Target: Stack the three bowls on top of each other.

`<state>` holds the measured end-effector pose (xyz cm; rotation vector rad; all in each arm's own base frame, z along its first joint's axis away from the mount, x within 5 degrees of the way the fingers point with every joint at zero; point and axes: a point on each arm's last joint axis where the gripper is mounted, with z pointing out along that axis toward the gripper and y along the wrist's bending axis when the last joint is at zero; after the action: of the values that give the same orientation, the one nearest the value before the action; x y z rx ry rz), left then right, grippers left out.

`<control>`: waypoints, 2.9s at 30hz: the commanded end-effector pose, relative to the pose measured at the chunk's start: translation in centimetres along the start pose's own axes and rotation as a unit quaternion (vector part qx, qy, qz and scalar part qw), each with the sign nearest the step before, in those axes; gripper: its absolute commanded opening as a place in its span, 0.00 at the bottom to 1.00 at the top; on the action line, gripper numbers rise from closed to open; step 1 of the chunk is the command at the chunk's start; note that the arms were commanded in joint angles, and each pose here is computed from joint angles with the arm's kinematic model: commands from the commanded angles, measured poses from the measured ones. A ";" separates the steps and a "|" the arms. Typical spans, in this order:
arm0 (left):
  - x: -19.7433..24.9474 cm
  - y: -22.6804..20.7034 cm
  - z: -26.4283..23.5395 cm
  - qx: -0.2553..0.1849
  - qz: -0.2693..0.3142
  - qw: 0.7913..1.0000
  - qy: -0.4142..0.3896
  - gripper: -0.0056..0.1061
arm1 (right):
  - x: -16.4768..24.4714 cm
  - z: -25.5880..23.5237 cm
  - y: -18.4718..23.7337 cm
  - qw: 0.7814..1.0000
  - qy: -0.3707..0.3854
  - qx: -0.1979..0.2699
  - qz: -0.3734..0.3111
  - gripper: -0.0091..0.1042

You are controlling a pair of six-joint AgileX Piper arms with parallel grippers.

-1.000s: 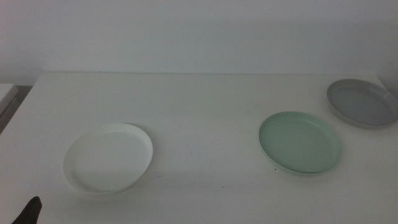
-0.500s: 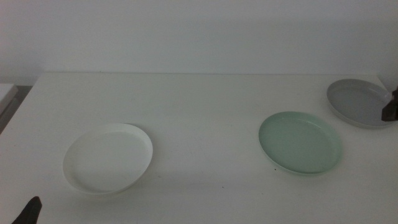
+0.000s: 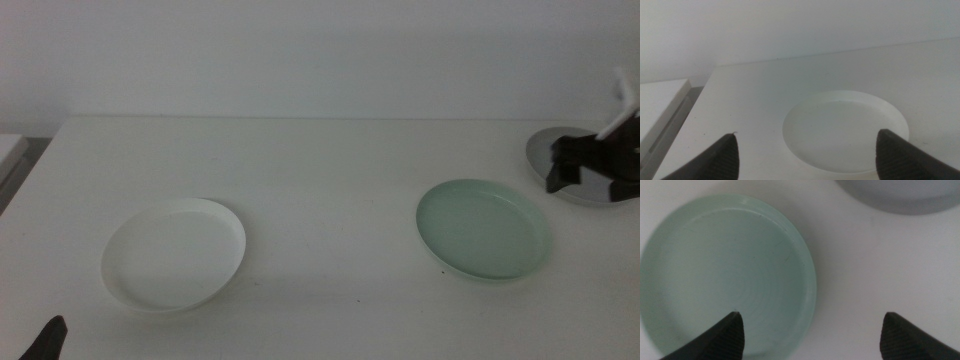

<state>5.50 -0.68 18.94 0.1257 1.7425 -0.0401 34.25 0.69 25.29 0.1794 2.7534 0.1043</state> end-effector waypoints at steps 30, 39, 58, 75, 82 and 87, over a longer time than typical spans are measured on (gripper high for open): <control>-0.1 0.0 0.0 -0.001 -0.001 1.000 -0.008 0.89 | -0.6 12.3 -0.3 0.995 0.101 0.009 0.010 0.21; -0.1 0.0 0.0 -0.001 -0.001 1.000 -0.008 0.89 | -1.3 10.2 0.1 0.996 0.085 0.000 0.015 0.06; -0.1 0.0 0.0 -0.001 -0.001 1.000 -0.008 0.89 | 0.3 1.8 11.9 0.988 0.005 -0.124 -0.089 0.06; -0.1 0.0 0.0 -0.001 -0.001 1.000 -0.008 0.89 | 2.5 9.2 15.7 0.987 0.058 -0.128 -0.072 0.06; -0.1 0.0 0.0 -0.001 -0.001 1.000 -0.008 0.89 | 2.7 9.9 15.6 0.987 0.065 -0.125 -0.071 0.07; -0.1 0.0 0.0 -0.001 -0.001 1.000 -0.008 0.89 | 2.7 9.9 15.6 0.987 0.065 -0.125 -0.071 0.21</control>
<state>5.50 -0.68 18.94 0.1257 1.7425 -0.0401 37.09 16.89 16.20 -0.0904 2.8617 0.4267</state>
